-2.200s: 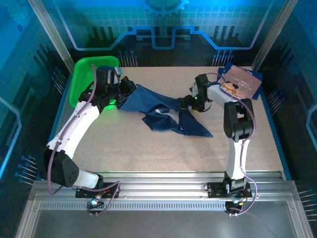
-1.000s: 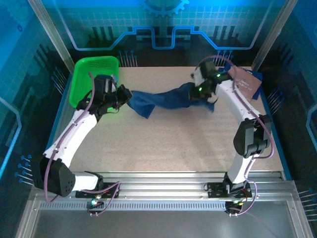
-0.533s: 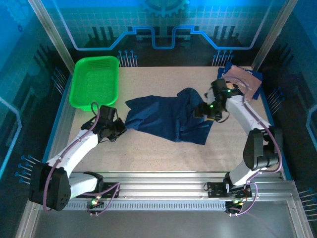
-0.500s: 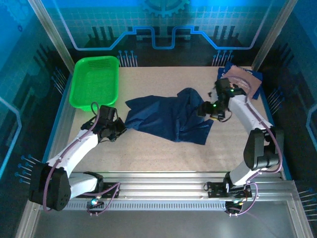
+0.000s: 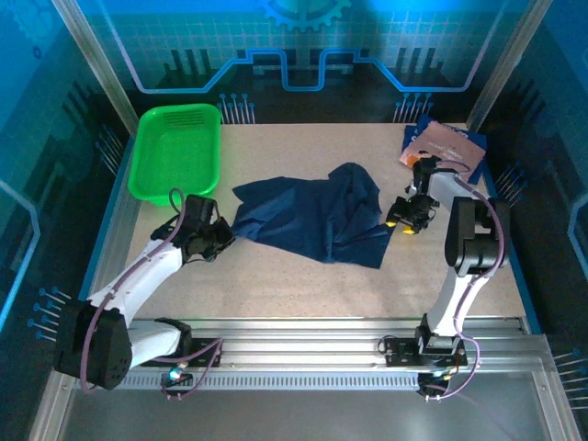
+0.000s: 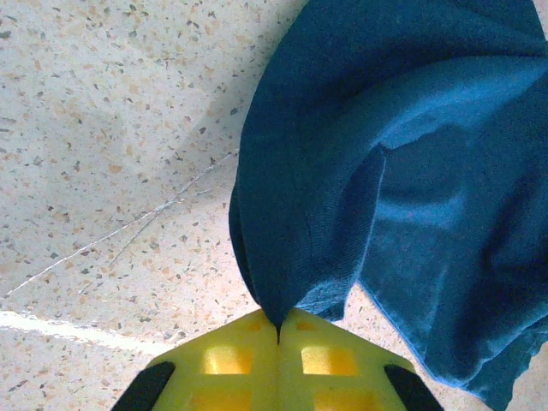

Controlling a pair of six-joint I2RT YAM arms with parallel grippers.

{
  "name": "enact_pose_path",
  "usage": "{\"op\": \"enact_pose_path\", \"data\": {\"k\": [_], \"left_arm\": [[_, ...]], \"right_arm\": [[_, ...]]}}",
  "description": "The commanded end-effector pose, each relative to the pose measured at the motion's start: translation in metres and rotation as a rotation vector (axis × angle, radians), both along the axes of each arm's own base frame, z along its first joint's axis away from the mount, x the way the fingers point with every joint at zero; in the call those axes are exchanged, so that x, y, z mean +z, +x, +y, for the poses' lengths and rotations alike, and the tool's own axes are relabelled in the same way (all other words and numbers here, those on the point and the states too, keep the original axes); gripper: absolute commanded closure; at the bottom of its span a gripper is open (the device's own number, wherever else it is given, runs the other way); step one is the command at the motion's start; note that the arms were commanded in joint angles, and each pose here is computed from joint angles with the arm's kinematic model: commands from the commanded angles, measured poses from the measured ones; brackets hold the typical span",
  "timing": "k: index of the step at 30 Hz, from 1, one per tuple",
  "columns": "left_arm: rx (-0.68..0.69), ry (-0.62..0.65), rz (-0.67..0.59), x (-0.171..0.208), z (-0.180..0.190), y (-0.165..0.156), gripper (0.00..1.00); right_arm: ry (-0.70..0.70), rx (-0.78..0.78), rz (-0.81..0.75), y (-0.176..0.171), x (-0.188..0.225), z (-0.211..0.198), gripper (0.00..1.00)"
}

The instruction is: Fold and stack the t-shirts

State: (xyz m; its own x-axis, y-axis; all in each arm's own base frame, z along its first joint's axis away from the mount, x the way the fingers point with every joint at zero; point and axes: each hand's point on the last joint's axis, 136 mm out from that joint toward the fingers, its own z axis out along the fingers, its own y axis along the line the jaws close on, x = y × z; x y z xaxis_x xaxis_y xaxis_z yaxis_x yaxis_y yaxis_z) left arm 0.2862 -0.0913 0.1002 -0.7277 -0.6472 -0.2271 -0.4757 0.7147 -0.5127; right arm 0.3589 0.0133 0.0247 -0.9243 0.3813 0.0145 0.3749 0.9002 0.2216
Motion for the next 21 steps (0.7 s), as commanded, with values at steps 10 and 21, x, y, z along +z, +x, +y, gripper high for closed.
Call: {"op": "enact_pose_path", "data": {"k": [10, 21], "left_arm": [[0.002, 0.011, -0.066, 0.017, 0.002, 0.012, 1.00], [-0.043, 0.059, -0.209, 0.077, 0.006, 0.036, 1.00]], "right_arm": [[0.021, -0.078, -0.026, 0.036, -0.016, -0.001, 0.83], [0.093, -0.186, -0.214, 0.041, 0.066, -0.018, 1.00]]}}
